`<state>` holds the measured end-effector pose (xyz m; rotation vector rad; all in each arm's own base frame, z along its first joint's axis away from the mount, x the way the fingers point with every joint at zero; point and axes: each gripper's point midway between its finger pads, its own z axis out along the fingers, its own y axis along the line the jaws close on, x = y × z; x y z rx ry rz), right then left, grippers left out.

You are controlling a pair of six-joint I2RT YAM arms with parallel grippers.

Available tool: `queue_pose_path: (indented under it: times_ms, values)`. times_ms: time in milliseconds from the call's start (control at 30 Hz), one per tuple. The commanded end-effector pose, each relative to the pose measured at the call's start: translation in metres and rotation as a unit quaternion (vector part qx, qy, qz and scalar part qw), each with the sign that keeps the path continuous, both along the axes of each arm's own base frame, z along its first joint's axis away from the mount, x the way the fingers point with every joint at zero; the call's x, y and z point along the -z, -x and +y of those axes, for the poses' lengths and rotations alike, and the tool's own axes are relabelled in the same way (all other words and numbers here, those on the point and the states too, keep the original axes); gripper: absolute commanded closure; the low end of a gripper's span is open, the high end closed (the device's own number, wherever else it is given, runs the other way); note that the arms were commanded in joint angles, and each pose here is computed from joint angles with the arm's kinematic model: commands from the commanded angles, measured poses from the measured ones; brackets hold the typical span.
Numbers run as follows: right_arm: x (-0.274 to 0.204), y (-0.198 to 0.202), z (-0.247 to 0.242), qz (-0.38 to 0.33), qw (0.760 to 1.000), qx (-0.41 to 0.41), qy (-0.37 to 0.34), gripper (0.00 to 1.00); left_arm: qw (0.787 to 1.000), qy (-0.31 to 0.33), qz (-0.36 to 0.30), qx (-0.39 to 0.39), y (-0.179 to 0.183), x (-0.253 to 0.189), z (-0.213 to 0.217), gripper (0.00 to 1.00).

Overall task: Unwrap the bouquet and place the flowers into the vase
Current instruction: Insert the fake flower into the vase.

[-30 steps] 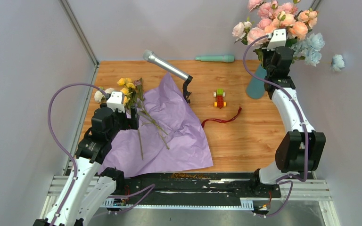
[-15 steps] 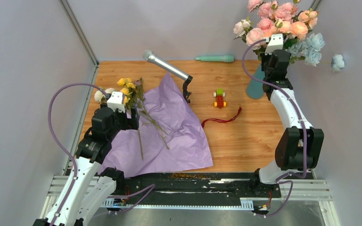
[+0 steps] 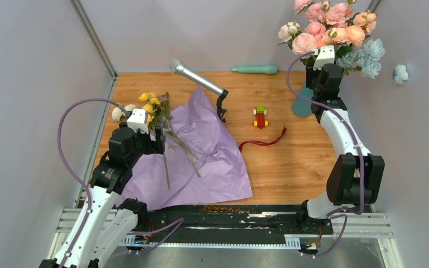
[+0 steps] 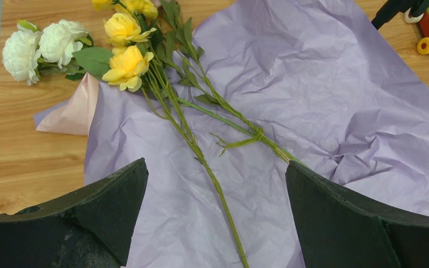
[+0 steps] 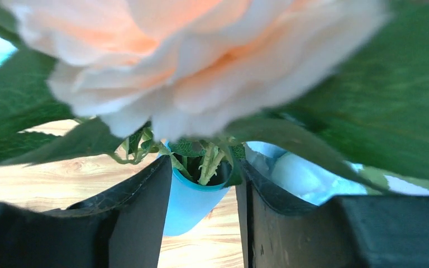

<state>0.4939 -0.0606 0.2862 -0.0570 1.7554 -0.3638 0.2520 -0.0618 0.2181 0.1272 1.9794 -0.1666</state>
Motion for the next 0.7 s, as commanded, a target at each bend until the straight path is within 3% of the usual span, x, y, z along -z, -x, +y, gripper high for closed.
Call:
queue_pose_path:
  times_ms: [0,200,467,667]
  values:
    - [-0.053,0.016,0.003,-0.074,0.997,-0.006,-0.005,0.51,1.0,-0.002,-0.013,0.006,-0.002,-0.006,0.0,0.0]
    - [-0.059,0.037,0.006,-0.091,0.995,0.0,-0.04,0.43,1.0,-0.003,-0.013,0.005,-0.002,-0.006,0.0,0.0]
    - [-0.053,0.093,0.033,-0.109,0.982,-0.035,-0.15,0.29,1.0,0.007,-0.028,0.012,0.0,-0.01,-0.003,0.01]
    - [-0.039,0.134,0.048,-0.07,0.976,-0.047,-0.203,0.25,0.996,0.081,0.021,-0.002,-0.001,0.01,-0.018,0.04]
